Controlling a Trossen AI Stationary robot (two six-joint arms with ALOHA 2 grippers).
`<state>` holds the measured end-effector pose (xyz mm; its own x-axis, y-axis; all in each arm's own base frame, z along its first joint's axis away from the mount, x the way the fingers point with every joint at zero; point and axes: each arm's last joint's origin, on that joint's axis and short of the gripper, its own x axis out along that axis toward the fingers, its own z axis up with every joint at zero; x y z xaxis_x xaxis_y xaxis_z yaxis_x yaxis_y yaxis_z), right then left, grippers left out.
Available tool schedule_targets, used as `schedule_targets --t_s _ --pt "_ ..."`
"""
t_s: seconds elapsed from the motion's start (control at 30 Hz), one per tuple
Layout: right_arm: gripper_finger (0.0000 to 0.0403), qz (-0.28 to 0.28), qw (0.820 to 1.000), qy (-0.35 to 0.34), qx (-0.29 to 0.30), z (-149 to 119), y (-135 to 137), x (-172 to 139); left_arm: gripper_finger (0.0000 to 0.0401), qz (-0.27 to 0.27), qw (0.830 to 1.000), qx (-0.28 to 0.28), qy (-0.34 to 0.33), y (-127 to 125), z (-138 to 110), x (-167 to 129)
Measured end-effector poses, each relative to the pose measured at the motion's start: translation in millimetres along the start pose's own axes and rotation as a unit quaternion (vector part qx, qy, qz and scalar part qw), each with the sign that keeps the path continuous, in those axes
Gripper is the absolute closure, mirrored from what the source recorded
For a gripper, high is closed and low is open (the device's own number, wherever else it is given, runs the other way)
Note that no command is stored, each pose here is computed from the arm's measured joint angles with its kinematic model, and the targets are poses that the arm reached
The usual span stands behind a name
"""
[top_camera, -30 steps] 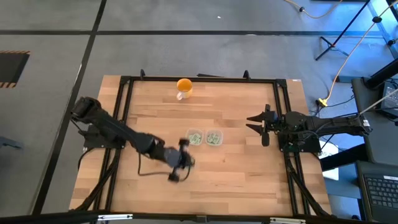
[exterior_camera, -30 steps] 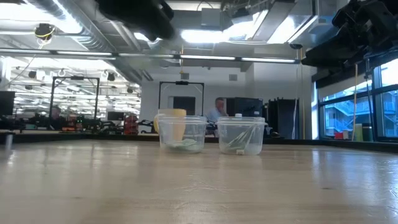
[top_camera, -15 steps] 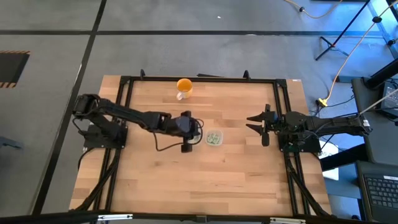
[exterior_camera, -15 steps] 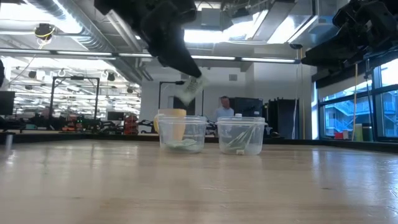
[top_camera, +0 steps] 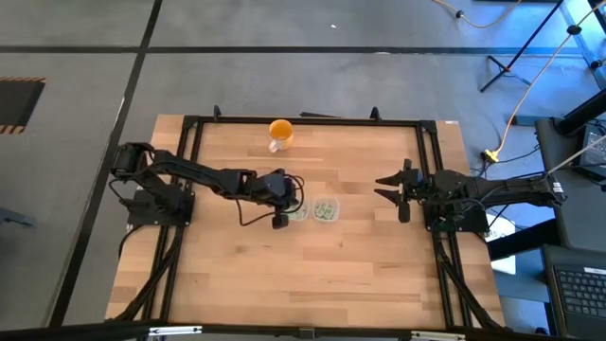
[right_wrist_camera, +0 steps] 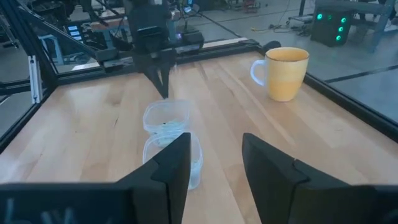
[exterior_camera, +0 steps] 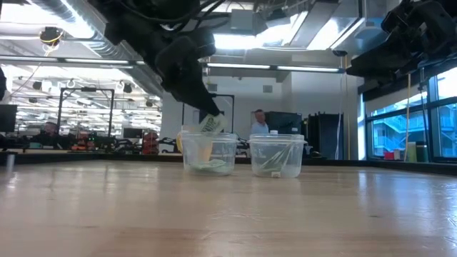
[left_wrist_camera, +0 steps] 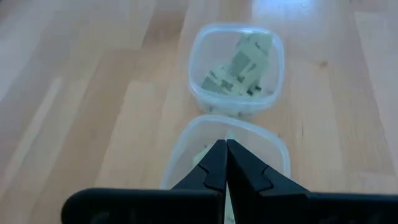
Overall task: Pick and place items into bin
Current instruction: Put the stevia packet into the left transparent bin
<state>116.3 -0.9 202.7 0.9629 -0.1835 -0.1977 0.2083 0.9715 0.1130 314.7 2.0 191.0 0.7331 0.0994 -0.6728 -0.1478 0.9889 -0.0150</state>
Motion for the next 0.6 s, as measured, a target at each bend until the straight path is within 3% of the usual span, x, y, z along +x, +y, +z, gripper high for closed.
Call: schedule_targets --t_s 0.6 --pt "0.0255 0.001 1.000 -0.004 -0.006 1 0 0 0.0399 -0.002 1.000 -0.017 -0.009 1 -14 11"
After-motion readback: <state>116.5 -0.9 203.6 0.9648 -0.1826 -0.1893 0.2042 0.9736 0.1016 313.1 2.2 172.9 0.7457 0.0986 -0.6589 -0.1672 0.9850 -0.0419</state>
